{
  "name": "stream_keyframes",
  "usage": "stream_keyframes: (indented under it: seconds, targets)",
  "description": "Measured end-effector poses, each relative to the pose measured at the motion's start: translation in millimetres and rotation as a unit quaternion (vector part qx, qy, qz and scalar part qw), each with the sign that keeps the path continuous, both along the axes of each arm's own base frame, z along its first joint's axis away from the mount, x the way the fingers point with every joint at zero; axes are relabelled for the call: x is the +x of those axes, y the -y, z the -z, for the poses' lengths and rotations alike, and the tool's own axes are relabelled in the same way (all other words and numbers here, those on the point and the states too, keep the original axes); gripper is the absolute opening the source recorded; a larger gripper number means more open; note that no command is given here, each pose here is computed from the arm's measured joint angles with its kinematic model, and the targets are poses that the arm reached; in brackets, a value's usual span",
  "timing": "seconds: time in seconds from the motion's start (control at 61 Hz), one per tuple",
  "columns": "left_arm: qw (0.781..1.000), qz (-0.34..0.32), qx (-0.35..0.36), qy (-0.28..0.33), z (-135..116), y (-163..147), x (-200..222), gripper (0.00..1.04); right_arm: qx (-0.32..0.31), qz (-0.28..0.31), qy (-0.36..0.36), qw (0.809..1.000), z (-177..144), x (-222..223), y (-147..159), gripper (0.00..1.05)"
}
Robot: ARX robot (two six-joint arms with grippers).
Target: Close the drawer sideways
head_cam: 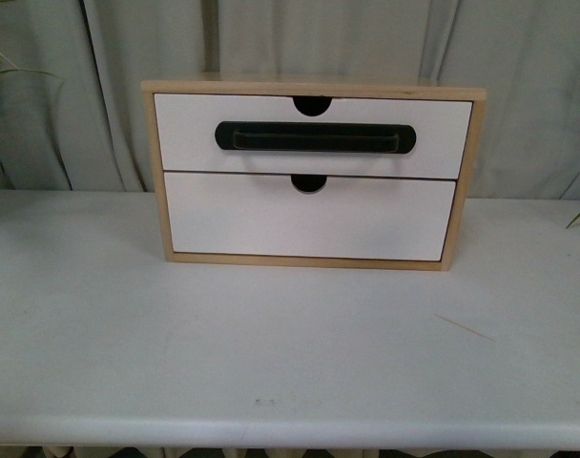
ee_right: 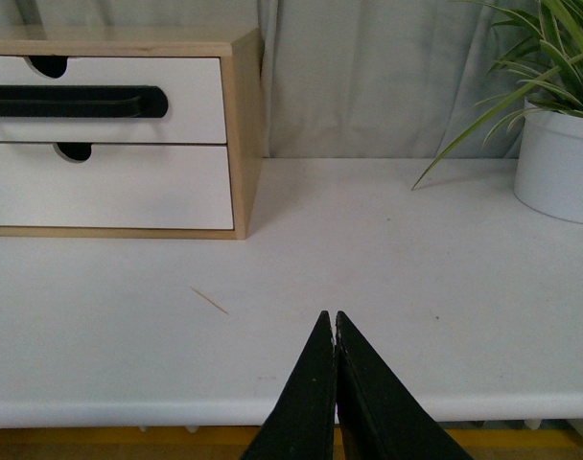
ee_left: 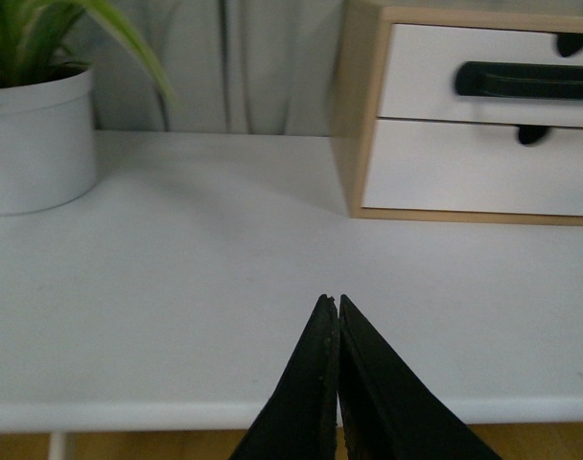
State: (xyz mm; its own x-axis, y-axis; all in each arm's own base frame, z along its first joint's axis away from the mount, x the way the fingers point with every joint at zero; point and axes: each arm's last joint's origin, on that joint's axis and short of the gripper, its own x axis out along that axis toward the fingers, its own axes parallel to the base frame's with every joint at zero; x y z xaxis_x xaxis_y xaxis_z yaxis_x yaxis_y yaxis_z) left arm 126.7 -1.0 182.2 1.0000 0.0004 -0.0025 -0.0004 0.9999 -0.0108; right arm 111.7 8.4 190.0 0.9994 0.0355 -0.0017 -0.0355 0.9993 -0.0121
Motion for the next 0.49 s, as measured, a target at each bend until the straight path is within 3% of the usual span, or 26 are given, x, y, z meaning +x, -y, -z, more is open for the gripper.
stream_keyframes:
  seconds: [0.492]
  targets:
    - [1.0, 0.001, 0.002, 0.008, 13, -1, -13, 0.04, 0.001, 0.017, 0.003, 1.0, 16, -14, 8, 0.01]
